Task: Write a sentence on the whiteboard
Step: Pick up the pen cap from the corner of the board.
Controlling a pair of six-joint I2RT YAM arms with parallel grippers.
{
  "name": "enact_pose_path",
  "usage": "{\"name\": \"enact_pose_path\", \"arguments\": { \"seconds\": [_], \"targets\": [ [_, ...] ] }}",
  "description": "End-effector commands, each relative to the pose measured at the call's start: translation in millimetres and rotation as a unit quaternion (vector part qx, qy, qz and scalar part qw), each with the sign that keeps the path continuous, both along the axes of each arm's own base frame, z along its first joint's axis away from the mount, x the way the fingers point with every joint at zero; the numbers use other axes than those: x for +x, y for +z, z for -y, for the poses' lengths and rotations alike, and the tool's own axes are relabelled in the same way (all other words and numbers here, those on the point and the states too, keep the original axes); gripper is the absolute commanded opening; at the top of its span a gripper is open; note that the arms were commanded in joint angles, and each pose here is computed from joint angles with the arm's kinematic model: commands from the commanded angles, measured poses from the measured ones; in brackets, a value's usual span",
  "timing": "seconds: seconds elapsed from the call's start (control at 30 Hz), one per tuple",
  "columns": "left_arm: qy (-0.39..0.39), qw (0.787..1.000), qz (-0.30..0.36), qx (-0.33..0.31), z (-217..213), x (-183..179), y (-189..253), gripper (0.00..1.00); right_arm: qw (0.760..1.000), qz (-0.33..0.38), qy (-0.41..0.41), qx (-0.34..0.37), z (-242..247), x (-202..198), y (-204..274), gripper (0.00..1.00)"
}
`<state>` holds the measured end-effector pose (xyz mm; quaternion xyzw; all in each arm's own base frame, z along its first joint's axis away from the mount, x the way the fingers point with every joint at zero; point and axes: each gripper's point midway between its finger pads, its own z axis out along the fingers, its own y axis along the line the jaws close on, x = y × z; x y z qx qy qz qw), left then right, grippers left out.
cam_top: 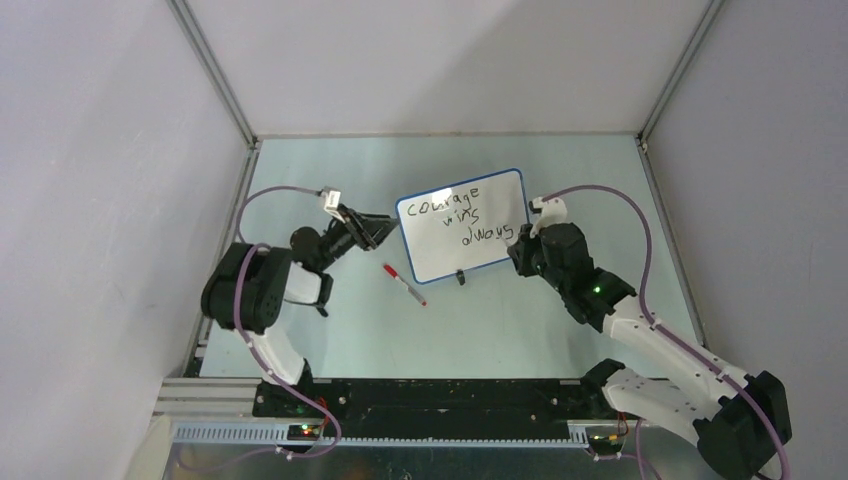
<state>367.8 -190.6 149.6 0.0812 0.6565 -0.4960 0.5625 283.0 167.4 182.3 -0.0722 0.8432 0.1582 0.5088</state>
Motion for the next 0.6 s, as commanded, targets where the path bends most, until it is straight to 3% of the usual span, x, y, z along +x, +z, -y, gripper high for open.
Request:
{"name": "enact_pose_path", "arguments": {
  "seconds": [0.0,0.13,0.17,0.2,0.23,0.27,0.3,0.33,0.37,0.4,0.47,0.57],
  "targets": [
    [0.089,0.995,0.044,0.028,-26,-1,24,0.54,0.998,0.041,0.029,0.025,-14,-3,16,0.00],
    [0.138,0.989,0.015,0.044,-43,-14,34,0.61,0.997,0.048,0.044,0.029,-21,-8,21,0.00],
    [0.141,0.987,-0.034,0.063,-44,-19,13,0.62,0.997,0.051,0.047,0.031,-23,-10,23,0.00],
    [0.158,0.984,-0.028,0.072,-49,-21,22,0.62,0.997,0.053,0.048,0.032,-23,-11,24,0.00],
    [0.161,0.978,-0.089,0.100,-50,-29,-3,0.64,0.997,0.055,0.052,0.034,-24,-13,24,0.00],
    [0.195,0.970,-0.092,0.111,-60,-31,3,0.65,0.996,0.057,0.053,0.036,-24,-14,25,0.00],
    [0.227,0.953,-0.146,0.141,-72,-38,-19,0.67,0.996,0.060,0.056,0.038,-25,-16,26,0.00],
    [0.244,0.948,-0.145,0.144,-78,-45,-9,0.68,0.995,0.063,0.058,0.041,-26,-17,26,0.00],
    [0.284,0.924,-0.191,0.171,-96,-54,-26,0.70,0.995,0.065,0.060,0.043,-27,-18,27,0.00],
    [0.309,0.918,-0.185,0.165,-105,-60,-14,0.72,0.995,0.066,0.061,0.046,-27,-20,27,0.00],
    [0.376,0.877,-0.236,0.183,-136,-84,-25,0.77,0.994,0.069,0.064,0.050,-29,-22,27,0.00],
    [0.452,0.844,-0.249,0.148,-165,-105,-15,0.96,0.994,0.076,0.066,0.053,-30,-25,28,0.00]
  ]
}}
